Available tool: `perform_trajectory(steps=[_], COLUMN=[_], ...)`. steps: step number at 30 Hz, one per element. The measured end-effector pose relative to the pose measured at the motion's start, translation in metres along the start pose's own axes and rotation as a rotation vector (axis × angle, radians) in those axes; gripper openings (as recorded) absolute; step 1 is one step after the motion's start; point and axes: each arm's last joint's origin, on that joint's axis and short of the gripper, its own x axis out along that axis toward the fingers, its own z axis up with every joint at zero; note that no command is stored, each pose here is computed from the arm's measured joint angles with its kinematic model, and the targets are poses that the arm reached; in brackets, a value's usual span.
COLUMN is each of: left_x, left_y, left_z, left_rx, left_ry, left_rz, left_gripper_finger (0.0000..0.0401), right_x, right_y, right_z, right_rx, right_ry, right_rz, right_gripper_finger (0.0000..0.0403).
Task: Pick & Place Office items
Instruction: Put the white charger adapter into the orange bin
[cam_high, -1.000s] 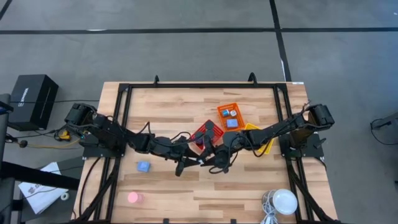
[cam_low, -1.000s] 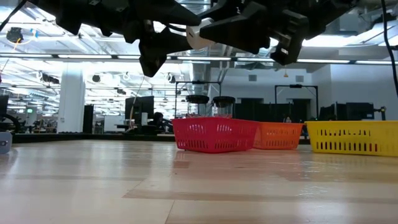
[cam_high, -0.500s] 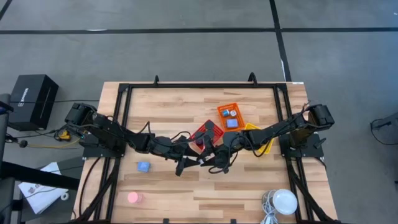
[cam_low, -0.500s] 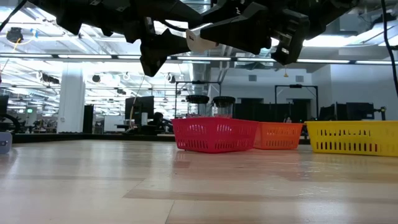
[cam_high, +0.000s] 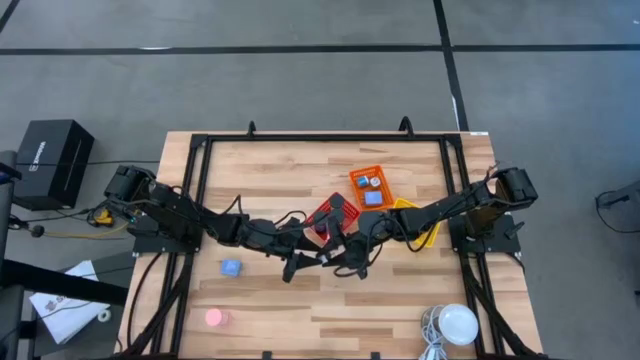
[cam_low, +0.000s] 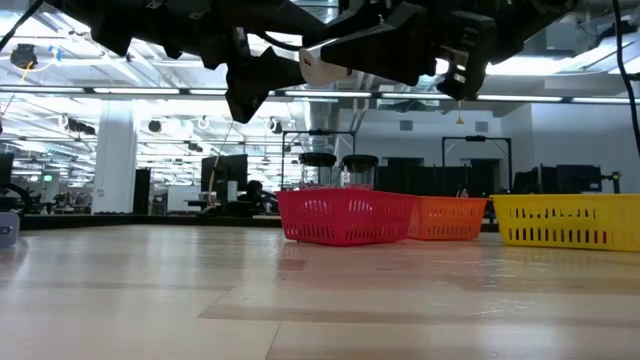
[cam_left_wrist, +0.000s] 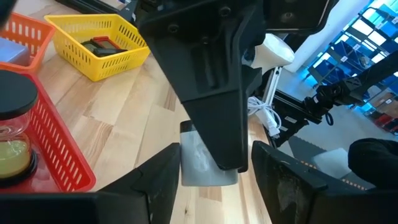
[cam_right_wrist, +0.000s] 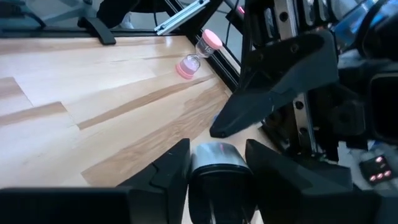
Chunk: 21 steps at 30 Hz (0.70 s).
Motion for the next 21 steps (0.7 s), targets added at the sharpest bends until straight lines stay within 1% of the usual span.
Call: perform_trajectory(steps=[4, 7, 11, 16, 21], left_x=[0.0, 0.0, 0.0, 0.0, 0.0], left_y=[0.0, 0.0, 0.002, 0.004, 0.009], left_z=[0.0, 0.0, 0.0, 0.002, 0.005], left_rx=[0.001, 0.002, 0.004, 0.003, -0.003], left_ry=[0.0, -0.004, -0.018, -0.037, -0.046], left_rz=[0.0, 0.0, 0.041, 0.069, 0.088], left_gripper_finger=[0.0208, 0.0221, 0.0235, 0.0246, 0.0245], right_x=[0.0, 0.0, -0.001, -0.003, -0.006], right_y=[0.001, 0.003, 0.005, 0.01, 0.016], right_z=[-0.001, -0.003, -0.008, -0.016, -0.021], right_rx=[0.06, 0.08, 0.094, 0.096, 0.083], right_ry=[0.014, 0.04, 0.14, 0.283, 0.417], right_rz=[0.008, 0.021, -0.012, -0.031, -0.036], right_gripper_finger=[0.012, 0.0117, 0.0118, 0.0133, 0.0118])
